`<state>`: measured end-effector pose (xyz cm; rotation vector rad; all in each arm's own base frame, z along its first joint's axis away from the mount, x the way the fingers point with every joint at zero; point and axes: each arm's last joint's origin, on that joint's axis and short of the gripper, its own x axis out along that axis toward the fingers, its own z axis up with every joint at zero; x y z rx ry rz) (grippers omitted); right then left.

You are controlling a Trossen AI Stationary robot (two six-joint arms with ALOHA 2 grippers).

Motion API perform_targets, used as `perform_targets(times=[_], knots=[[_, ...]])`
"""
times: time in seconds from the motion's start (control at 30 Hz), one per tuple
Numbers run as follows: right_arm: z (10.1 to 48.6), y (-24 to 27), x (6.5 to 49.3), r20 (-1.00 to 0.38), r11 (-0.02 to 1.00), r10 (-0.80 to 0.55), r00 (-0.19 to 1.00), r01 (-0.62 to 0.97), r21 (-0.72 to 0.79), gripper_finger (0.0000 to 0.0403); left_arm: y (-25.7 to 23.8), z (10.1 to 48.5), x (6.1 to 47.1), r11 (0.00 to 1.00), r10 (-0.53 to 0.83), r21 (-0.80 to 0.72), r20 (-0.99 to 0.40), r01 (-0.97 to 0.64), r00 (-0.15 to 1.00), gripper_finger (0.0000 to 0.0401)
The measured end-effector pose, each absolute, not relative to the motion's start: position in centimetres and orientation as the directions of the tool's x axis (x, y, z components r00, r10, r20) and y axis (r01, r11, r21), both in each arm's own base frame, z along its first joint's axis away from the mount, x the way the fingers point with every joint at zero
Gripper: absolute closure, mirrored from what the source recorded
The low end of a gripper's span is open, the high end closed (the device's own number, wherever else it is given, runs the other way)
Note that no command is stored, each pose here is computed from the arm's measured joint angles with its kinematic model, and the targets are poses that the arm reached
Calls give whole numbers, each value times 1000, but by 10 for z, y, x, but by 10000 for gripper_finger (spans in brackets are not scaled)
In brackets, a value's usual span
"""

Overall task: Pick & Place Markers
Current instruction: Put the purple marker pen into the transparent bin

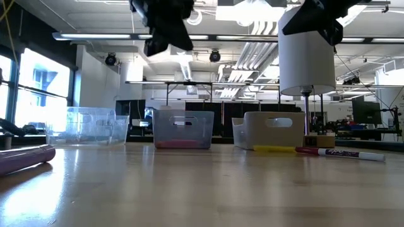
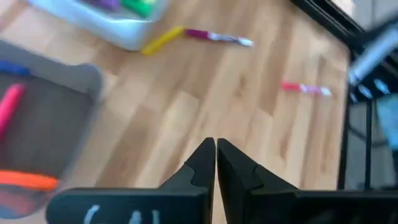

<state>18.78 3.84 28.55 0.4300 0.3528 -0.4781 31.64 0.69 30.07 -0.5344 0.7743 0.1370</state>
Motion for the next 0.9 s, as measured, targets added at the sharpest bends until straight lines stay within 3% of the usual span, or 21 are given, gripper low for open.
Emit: perform_targets(times=[0.23, 0.33, 0.47, 0.63, 0.77, 0.9], knots=[[279, 55, 224, -540, 769, -326, 776, 550, 326, 403, -19, 304, 281, 907, -83, -351, -694, -235, 715, 399], [276, 62, 240, -691, 719, -316, 650, 639, 273, 403, -22, 303, 260, 904, -72, -355, -675, -237, 734, 399], [271, 70, 255, -872, 635, -295, 391, 762, 126, 403, -26, 304, 238, 903, -92, -381, -623, -198, 777, 400], [254, 76, 265, -966, 554, -239, 98, 831, -53, 402, -26, 300, 222, 893, -97, -399, -622, -208, 777, 400], [231, 79, 268, -977, 541, -214, -11, 831, -128, 402, -25, 300, 221, 893, -104, -402, -619, -200, 778, 401], [206, 75, 265, -980, 499, -193, -41, 856, -134, 401, -26, 300, 221, 902, -126, -397, -617, -168, 777, 401]])
